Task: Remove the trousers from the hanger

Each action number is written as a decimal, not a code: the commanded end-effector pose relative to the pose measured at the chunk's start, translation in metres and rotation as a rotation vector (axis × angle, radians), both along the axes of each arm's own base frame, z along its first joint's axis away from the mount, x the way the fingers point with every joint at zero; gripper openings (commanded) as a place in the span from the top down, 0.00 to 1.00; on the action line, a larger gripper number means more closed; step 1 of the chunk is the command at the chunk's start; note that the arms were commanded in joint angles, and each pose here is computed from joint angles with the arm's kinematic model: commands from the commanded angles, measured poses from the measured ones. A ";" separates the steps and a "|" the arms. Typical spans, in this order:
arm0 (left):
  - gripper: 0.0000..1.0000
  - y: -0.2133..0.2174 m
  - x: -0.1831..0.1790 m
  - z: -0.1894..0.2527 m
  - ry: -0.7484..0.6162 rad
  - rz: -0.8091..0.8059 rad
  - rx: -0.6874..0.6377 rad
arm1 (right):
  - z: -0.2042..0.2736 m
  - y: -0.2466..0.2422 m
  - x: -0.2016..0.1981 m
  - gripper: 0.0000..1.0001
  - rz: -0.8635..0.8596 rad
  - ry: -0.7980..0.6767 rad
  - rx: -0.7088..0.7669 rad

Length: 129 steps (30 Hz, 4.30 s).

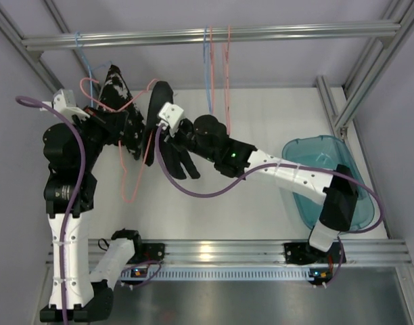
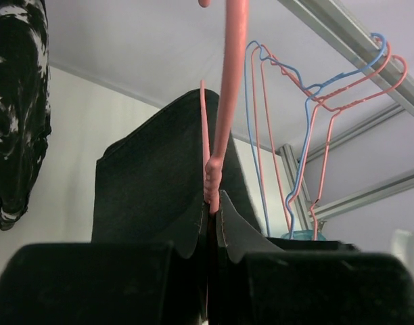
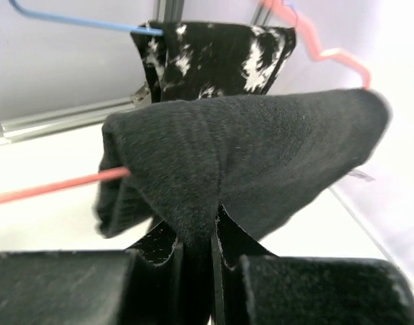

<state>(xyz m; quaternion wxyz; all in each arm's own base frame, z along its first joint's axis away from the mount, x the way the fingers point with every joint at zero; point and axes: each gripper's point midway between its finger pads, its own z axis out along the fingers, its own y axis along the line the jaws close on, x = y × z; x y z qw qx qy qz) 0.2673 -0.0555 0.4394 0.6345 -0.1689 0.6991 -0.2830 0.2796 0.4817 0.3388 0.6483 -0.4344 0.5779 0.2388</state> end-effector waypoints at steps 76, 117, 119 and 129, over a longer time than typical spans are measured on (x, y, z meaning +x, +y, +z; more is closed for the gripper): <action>1.00 -0.010 0.007 -0.049 -0.094 -0.144 0.330 | -0.064 -0.532 -0.045 1.00 -1.296 0.151 -0.326; 1.00 -0.065 0.147 0.043 -0.152 -0.076 0.679 | 0.036 -0.459 -0.001 0.01 -0.996 0.221 -0.022; 1.00 -0.068 0.155 0.043 -0.147 -0.051 0.706 | 0.036 -0.459 -0.001 0.01 -0.999 0.226 -0.010; 1.00 -0.092 0.183 0.022 -0.098 -0.056 0.720 | 0.029 -0.453 0.002 0.01 -1.001 0.272 0.056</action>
